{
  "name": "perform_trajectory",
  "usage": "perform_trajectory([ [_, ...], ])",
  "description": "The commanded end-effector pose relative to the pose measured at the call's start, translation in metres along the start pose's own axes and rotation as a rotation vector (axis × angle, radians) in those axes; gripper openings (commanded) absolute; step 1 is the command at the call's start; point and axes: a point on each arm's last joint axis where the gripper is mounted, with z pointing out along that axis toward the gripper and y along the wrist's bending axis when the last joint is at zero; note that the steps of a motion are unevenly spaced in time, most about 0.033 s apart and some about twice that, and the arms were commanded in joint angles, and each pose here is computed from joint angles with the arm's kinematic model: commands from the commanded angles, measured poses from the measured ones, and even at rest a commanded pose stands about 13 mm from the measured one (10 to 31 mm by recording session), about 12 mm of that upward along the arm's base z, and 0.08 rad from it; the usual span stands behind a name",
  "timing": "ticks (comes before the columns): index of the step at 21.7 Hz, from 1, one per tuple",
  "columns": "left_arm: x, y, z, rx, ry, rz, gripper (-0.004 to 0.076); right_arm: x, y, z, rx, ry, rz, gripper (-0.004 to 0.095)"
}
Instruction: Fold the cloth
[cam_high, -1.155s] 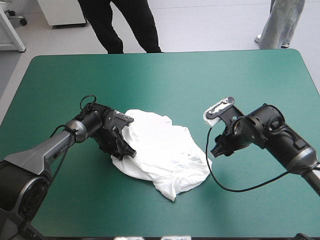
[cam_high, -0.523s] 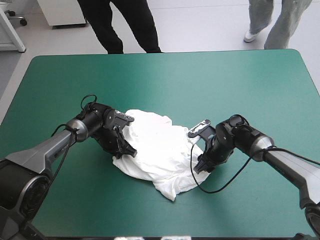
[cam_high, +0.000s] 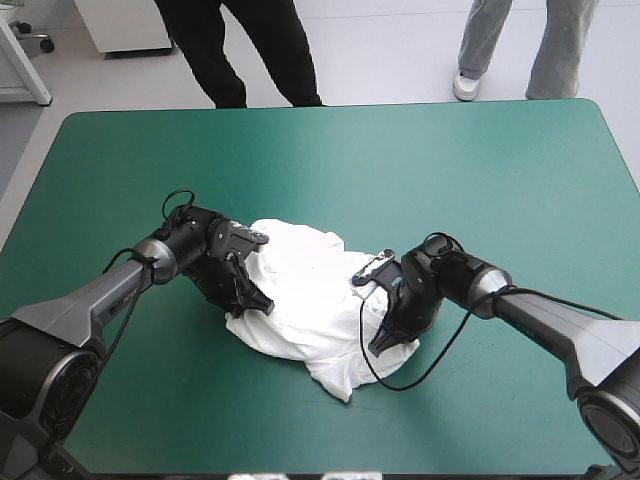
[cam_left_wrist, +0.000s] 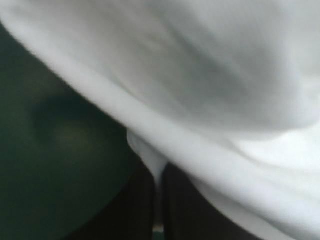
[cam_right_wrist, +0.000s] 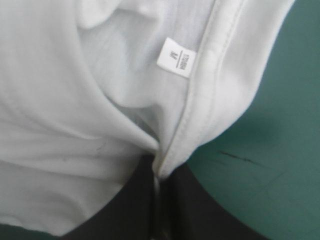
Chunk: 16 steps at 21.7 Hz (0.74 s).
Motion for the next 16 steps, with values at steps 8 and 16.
perform_trajectory([
  [8,0.028,-0.007,-0.162,-0.091,-0.469,0.029,-0.0009,-0.026,-0.02,-0.153,0.272,-0.323,0.063,-0.0017],
  [16,0.093,-0.024,-0.332,-0.141,-1.068,0.053,-0.0009,0.011,-0.019,-0.357,0.464,-0.961,0.177,-0.0017],
])
